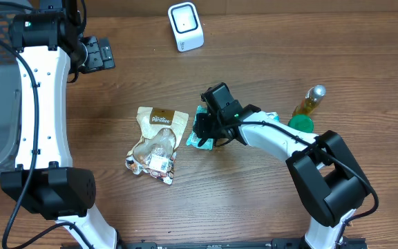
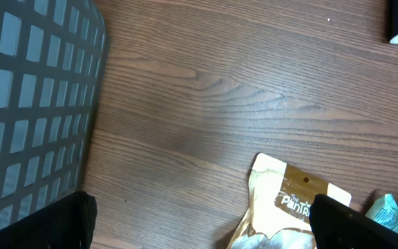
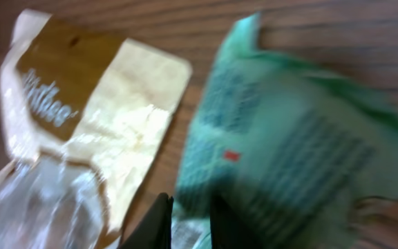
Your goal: Scan the item barcode
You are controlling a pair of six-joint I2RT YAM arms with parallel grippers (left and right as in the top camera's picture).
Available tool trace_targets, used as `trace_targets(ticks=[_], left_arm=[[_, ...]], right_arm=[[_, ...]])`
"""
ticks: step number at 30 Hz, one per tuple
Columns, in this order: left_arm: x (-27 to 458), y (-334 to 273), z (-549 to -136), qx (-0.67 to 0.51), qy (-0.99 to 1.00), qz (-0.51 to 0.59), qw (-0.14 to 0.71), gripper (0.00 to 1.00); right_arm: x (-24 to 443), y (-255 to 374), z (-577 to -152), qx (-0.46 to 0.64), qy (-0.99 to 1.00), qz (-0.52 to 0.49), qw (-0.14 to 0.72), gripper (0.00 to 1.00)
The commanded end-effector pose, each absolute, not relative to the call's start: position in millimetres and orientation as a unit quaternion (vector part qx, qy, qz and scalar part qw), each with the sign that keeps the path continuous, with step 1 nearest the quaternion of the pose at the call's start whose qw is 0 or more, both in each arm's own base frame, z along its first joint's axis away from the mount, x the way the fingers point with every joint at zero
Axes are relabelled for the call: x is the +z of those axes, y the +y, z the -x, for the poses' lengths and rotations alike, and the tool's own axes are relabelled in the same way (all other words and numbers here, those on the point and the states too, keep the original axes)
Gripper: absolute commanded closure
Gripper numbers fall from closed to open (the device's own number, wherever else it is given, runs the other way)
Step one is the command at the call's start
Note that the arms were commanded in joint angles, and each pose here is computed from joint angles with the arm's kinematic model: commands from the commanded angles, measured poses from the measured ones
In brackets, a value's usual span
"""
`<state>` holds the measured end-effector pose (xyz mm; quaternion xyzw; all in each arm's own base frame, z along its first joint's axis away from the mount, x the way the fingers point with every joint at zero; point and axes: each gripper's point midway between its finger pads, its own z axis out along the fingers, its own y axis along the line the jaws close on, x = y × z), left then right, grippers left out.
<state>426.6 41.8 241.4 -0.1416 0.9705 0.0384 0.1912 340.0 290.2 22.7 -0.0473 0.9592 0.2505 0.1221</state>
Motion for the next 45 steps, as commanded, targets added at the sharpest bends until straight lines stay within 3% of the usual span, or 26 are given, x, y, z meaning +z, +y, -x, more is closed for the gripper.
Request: trace_targets(ticks=[1,7,24,28,31,36,40,45], left_arm=[[252,41,-426,0.037,0.967,0.146,0.206,0.0],[252,40,-426,0.037,0.967,0.145,0.206,0.0],[252,41,-426,0.037,0.967,0.145,0.206,0.01],[252,41,-426,0.037,0.967,0.145,0.206,0.01],[252,41,-426,0.037,0.967,0.145,0.206,0.0],[252,41,-426,0.037,0.967,0.145,0.206,0.0],[252,41,-426,0.037,0.967,0.145,0.206,0.0],[252,41,-426,0.037,0.967,0.145,0.206,0.0]], right_arm=[[80,304,-359,0.302,0.933,0.099,0.17,0.83],[90,264,-393,0.247,0.94,0.052,0.229,0.83],[-12,248,-378,0.175,0.975,0.018,0.139,0.89],[4,258,-384,0.198,0.969,0.024,0.149,0.86],[46,272,-391,0.241,0.955,0.036,0.17,0.81],[93,275,-376,0.267,0.946,0.047,0.176,0.8],[77,281,-341,0.262,0.956,0.061,0.114,0.81],[51,281,-320,0.225,0.965,0.075,0.108,0.81]])
